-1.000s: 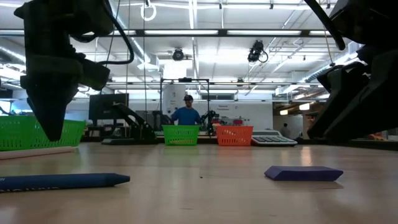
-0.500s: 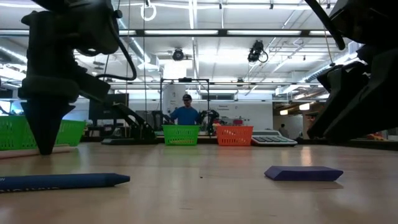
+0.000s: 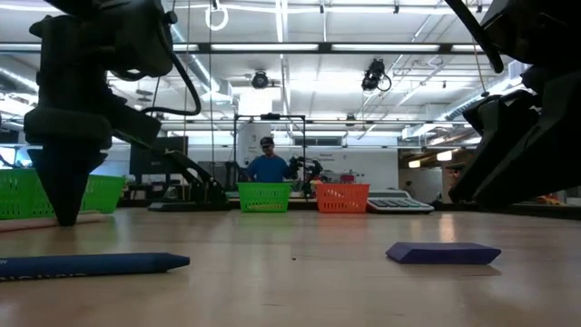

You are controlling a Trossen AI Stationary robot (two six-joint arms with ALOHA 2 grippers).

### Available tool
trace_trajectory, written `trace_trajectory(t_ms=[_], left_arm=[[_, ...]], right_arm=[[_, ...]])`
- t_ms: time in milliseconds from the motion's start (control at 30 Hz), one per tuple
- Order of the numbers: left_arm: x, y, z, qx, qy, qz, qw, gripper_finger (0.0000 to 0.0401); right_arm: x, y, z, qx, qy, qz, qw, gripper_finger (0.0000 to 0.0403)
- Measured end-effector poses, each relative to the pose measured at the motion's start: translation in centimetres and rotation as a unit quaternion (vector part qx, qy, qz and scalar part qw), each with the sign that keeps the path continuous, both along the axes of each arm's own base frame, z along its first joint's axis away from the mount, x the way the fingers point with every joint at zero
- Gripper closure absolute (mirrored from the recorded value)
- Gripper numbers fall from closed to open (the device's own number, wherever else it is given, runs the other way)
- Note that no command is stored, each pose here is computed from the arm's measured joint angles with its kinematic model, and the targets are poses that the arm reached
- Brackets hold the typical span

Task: Sort crayons/erasers/pens/pencils in bins
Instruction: Put the pink pen into the bottom green bin

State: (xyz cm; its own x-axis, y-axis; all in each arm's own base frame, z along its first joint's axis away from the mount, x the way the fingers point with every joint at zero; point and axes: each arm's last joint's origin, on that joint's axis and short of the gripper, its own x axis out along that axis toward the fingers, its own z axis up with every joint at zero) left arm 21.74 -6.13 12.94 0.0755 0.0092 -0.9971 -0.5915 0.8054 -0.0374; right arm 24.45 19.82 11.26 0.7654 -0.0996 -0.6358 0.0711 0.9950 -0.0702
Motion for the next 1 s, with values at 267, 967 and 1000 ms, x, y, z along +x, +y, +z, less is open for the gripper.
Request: trace_trajectory(t_ms=[267, 967, 1000], left_arm=[[0.2, 0.0, 0.0, 0.0, -0.012, -0.023, 1.0, 0.0347], [7.2, 4.3, 6.9, 0.132, -0.16, -0.1, 0.973, 0.0387], [7.5, 4.8, 7.1, 0.145, -0.171, -0.1, 0.969, 0.0387]], right_arm=[[0.0, 0.0, 0.0, 0.0, 0.0, 0.0, 1.0, 0.0258], [-0.1, -0.1, -0.1, 0.007, 0.003, -0.008, 1.0, 0.0258], [-0.1, -0.1, -0.1, 0.007, 0.003, -0.009, 1.0, 0.0258]])
